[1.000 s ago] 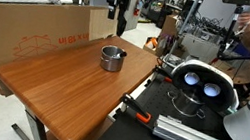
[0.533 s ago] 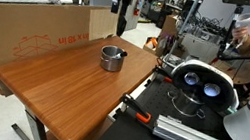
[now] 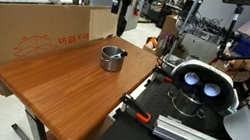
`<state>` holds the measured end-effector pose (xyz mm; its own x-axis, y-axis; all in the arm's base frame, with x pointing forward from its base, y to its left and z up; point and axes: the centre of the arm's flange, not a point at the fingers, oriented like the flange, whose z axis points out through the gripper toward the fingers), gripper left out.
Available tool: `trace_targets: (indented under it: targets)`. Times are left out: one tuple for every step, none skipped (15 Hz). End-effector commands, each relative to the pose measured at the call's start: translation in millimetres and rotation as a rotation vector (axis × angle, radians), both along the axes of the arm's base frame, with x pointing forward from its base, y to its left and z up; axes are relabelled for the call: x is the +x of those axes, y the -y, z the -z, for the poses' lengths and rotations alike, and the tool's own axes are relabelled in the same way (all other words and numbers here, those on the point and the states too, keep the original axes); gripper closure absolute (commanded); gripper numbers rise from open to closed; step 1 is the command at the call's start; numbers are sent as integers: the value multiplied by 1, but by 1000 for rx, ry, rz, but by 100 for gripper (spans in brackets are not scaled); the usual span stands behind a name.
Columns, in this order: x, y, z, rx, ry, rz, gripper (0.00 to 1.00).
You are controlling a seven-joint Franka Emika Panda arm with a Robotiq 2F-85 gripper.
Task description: Put the marker in the pot
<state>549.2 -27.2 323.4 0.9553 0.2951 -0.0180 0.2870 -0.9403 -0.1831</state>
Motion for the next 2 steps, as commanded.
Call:
trace_targets:
  targets:
    - [0, 0, 0, 0, 0, 0, 0]
    - [0, 0, 0, 0, 0, 0, 0]
